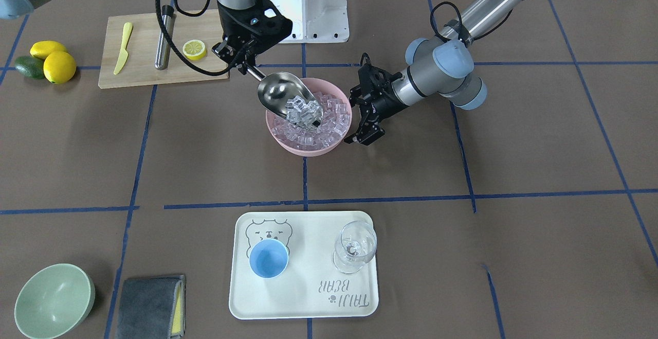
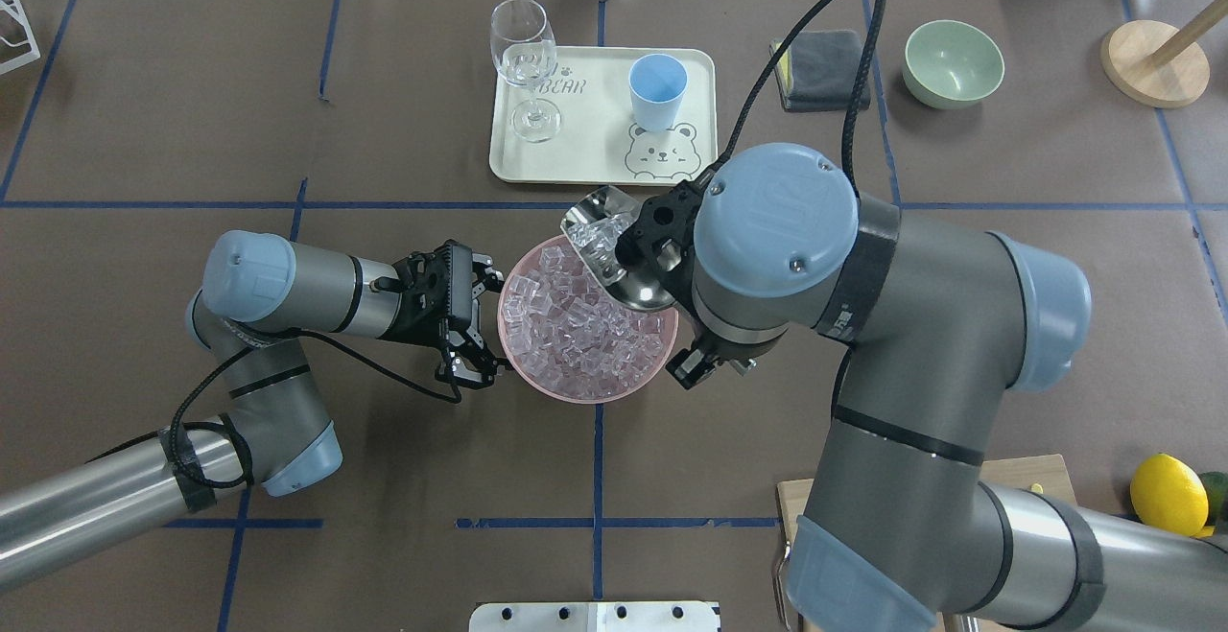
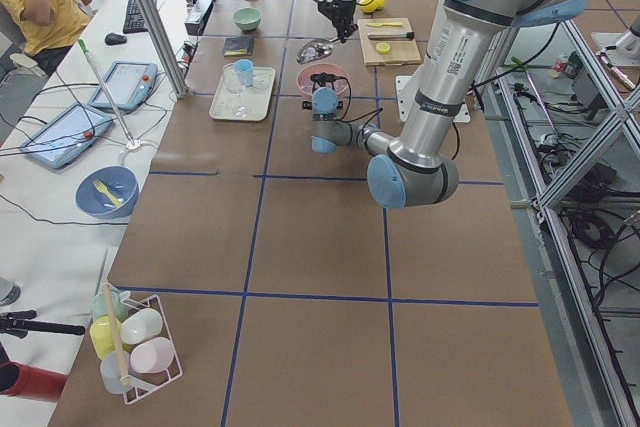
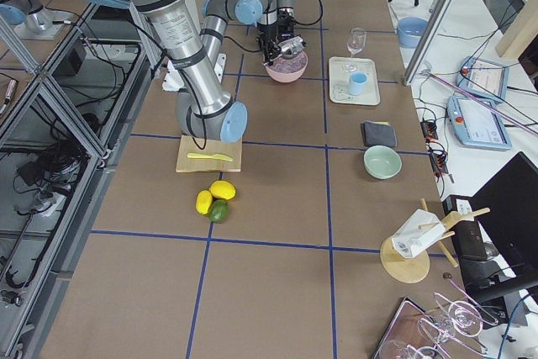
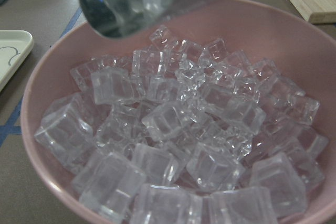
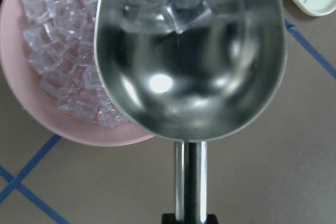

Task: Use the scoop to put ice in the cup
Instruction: 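Lift the ice-filled scoop and carry it to the light-blue cup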

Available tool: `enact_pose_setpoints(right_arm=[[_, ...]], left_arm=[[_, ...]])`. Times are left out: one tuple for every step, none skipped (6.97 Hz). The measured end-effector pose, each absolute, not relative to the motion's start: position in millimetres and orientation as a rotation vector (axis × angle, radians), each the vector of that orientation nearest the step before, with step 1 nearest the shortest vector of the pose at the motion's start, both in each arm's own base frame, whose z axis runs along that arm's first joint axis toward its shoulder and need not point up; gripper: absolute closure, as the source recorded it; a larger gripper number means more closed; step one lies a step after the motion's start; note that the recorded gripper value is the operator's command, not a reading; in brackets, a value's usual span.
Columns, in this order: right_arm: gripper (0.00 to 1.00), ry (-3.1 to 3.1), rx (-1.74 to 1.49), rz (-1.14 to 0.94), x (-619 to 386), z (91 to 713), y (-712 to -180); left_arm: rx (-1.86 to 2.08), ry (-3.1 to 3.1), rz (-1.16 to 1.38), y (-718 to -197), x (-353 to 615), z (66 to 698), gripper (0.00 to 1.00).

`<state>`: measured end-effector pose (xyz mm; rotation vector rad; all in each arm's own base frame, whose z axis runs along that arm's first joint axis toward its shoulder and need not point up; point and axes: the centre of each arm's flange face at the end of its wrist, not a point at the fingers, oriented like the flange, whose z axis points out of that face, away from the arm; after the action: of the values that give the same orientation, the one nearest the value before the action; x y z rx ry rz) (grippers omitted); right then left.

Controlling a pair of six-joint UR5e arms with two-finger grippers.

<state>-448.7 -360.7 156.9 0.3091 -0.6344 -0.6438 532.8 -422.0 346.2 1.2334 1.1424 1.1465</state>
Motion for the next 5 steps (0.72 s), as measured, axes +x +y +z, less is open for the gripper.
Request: enact_pose_setpoints(right_arm=[[1.00, -0.628, 0.298, -0.598, -436, 160, -381], [1.00, -0.626, 0.273, -0.562, -424, 167, -404], [1.00, -0.624, 0.247, -0.539, -412, 174, -428], [1.00, -0.616, 0.231, -0.528, -404, 181, -449], [1.00, -0.609, 0.211, -0.522, -397, 185, -472]], left_arm=[[1.234, 1.143, 1.146, -422, 533, 346, 0.00], [1.234, 1.143, 1.146, -422, 533, 346, 0.00], [1.234, 1.143, 1.146, -422, 533, 346, 0.00], [1.234, 1.143, 1.146, -422, 533, 346, 0.00], [1.234, 1.143, 1.146, -422, 533, 346, 0.00]])
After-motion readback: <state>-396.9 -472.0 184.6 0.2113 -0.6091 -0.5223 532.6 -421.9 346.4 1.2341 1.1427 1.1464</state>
